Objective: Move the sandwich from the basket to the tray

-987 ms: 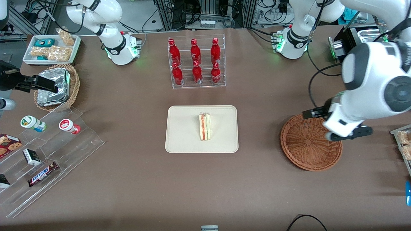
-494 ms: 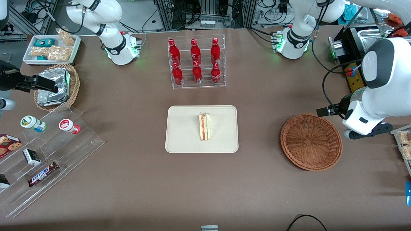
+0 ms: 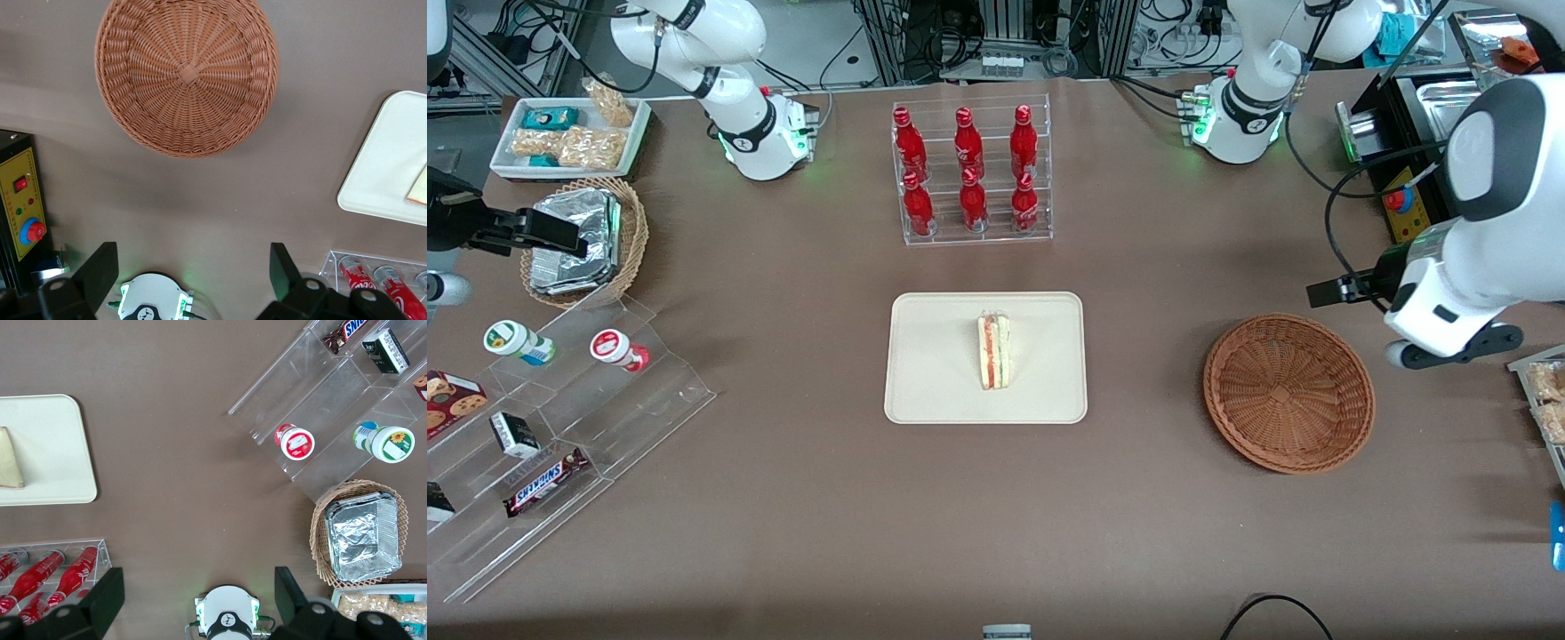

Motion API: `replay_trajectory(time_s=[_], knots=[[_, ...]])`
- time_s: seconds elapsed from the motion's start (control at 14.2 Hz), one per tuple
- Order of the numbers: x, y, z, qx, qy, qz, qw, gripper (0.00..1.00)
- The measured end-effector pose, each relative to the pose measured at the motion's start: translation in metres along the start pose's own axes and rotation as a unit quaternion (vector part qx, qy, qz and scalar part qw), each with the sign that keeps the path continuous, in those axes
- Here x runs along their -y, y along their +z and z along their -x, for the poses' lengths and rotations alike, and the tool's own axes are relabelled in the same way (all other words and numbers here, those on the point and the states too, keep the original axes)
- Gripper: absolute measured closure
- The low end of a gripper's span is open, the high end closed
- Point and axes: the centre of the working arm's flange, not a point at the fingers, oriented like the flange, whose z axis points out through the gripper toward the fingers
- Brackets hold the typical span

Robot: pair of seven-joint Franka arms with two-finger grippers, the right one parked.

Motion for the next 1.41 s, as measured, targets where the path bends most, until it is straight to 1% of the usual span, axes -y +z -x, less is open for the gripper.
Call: replay_trajectory(time_s=[0.07,0.14,0.28,0.35,0.42,0.56,0.63,0.78,1.06,1.13,1.27,1.34,1.41], knots=[[0.006,-0.002,0.0,0.006,0.005,0.014,0.9999,0.0],[0.012,-0.006,0.0,0.008,0.01,0.028,0.9995,0.0],[0.027,-0.019,0.004,0.005,0.015,0.054,0.9984,0.0],[0.033,-0.027,0.007,0.0,0.015,0.059,0.9981,0.0],[0.036,-0.035,0.012,-0.006,0.019,0.058,0.9982,0.0],[0.03,-0.05,0.033,-0.002,0.033,0.043,0.9985,0.0],[0.024,-0.059,0.045,-0.004,0.037,0.035,0.9987,0.0],[0.014,-0.075,0.067,-0.021,0.034,0.019,0.999,0.0],[0.016,-0.101,0.098,-0.05,0.028,0.02,0.9981,0.0],[0.017,-0.104,0.101,-0.052,0.027,0.021,0.9981,0.0],[0.017,-0.102,0.101,-0.049,0.026,0.02,0.9982,0.0],[0.017,-0.099,0.099,-0.045,0.024,0.019,0.9985,0.0],[0.017,-0.095,0.098,-0.037,0.02,0.017,0.999,0.0]])
